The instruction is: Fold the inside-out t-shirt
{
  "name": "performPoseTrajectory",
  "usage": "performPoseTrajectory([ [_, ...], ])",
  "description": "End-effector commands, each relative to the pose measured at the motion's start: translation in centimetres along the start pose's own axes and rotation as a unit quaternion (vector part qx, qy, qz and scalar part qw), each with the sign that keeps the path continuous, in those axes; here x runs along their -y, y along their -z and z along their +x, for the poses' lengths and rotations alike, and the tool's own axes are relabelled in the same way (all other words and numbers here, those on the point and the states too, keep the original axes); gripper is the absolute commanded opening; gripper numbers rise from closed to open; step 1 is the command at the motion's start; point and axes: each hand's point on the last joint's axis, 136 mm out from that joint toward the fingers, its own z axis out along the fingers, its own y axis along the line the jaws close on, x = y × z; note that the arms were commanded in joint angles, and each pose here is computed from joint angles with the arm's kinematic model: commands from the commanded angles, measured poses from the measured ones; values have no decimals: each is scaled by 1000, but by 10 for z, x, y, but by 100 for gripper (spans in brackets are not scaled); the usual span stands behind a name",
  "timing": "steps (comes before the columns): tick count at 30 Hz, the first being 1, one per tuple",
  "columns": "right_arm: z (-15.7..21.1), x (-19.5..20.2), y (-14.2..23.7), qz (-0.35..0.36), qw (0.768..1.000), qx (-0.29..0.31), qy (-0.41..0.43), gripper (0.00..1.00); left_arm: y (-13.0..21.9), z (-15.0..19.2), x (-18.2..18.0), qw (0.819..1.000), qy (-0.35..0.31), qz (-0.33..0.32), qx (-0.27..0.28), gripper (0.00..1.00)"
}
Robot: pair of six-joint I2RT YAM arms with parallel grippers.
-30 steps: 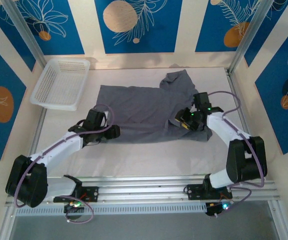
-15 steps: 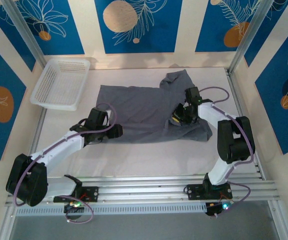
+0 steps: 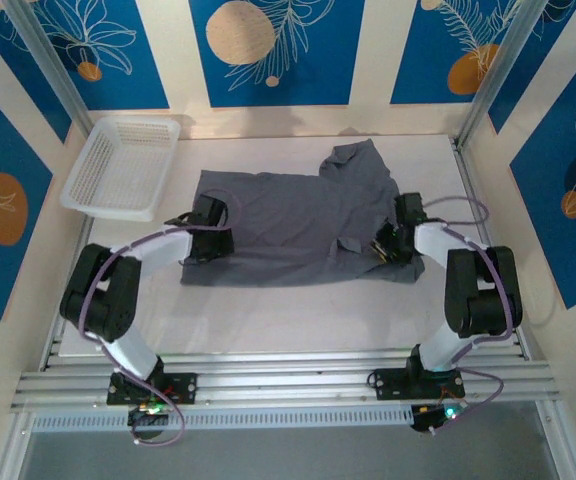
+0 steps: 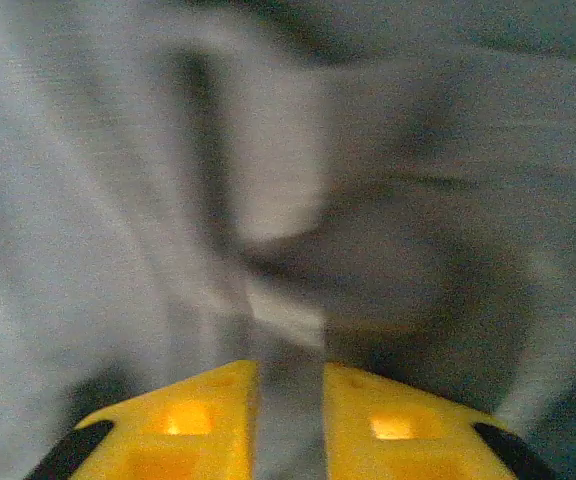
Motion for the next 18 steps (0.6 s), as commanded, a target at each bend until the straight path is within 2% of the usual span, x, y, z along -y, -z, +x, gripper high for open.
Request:
performPoseTrajectory([
  [1, 4, 17, -3, -1, 998, -21, -51, 19, -16, 3, -24, 999, 43, -28, -15, 0],
  [6, 14, 40, -8, 17, 993, -59, -96, 17, -22, 40, -59, 993, 99, -43, -46, 0],
  [9, 30, 51, -5, 18, 990, -93, -105, 9, -10, 71, -75, 991, 114, -53, -53, 0],
  [14, 69, 69, 11, 7, 985, -133, -108, 11, 11, 120, -87, 985, 163, -27, -56, 0],
  [18, 97, 88, 26, -1, 987, -122, -108, 14, 29, 136, -79, 988, 144, 5, -53, 0],
])
